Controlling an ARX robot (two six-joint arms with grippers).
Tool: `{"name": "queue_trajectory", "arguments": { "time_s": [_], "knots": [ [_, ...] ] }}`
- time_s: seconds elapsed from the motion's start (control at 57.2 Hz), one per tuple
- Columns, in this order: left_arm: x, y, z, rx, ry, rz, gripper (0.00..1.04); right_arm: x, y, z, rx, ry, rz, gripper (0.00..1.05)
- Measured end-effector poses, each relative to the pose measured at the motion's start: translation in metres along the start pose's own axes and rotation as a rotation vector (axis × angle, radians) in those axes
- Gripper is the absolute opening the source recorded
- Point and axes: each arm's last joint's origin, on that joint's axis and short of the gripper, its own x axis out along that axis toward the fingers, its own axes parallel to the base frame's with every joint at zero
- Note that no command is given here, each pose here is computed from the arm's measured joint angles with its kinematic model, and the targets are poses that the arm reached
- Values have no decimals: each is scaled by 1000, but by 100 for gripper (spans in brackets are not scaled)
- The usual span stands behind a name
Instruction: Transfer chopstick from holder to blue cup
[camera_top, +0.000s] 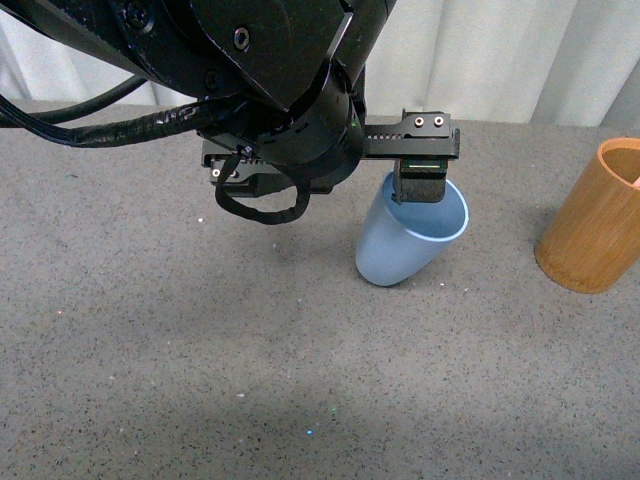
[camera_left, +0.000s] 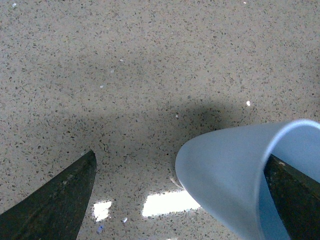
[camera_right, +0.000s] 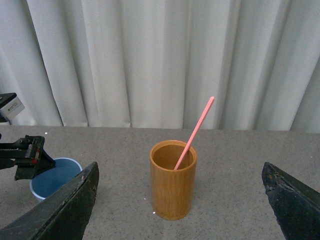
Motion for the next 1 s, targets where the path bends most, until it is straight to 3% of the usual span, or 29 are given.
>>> {"name": "queue_trajectory", "arguments": {
  "time_s": [0.629, 0.909, 0.944, 0.996],
  "knots": [
    [-4, 8, 7, -50, -23, 22, 98, 0, 0, 0, 0, 0, 0, 95],
    [-22, 39, 10, -160, -64, 96, 98, 0, 0, 0, 0, 0, 0, 95],
    [-22, 43, 7, -132, -128, 134, 95, 0, 0, 0, 0, 0, 0, 95],
    [-25, 56, 3, -97, -322, 194, 86, 0, 0, 0, 0, 0, 0, 95]
  ]
}}
